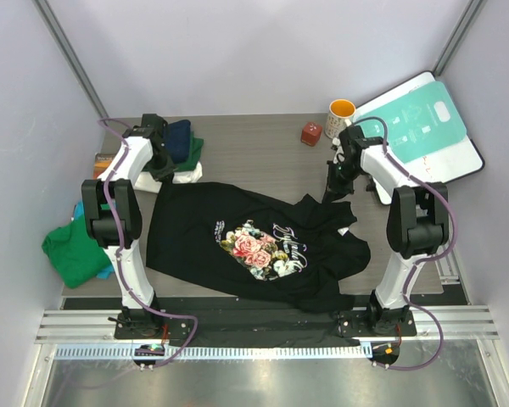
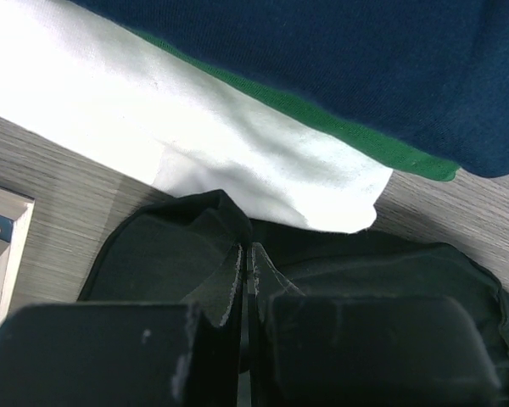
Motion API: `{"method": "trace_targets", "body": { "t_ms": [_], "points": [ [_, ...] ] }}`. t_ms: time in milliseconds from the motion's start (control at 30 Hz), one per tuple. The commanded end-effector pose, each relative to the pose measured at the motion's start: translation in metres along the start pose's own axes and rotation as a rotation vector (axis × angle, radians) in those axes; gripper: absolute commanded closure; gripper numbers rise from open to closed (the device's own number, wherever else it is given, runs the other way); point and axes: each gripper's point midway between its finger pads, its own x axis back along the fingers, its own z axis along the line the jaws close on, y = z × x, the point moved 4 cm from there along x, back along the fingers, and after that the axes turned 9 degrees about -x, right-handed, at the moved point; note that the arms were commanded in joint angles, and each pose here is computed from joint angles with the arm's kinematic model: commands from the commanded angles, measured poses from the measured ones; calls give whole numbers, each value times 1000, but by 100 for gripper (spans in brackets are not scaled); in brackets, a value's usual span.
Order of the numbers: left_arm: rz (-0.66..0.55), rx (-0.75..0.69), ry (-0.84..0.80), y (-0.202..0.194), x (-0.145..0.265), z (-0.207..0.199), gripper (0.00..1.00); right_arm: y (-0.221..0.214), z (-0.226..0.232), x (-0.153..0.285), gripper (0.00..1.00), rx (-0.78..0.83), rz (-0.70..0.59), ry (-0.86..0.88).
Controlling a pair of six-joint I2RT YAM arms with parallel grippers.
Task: Fold and stack the t-shirts
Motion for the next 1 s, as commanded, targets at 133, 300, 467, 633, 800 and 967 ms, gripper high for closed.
{"method": "trace_targets", "body": {
  "t_ms": [133,300,467,633,800,967],
  "points": [
    [-21,-12,-20,4,5,-3,100,35,30,60,99,36,-255,65],
    [-104,21,-37,19,32,-5,100,66,43,97,99,41,-413,52],
    [-207,90,-82,44,64,-13,100,97,57,133,99,73,-558,50],
    [-240,114,-110,58,77,-20,100,114,65,147,99,55,-607,65],
    [-216,93,-85,51,75,-15,100,83,44,101,99,-3,-406,10],
    [-193,77,-72,43,67,-12,100,14,5,28,99,-77,-78,-96]
  ]
}}
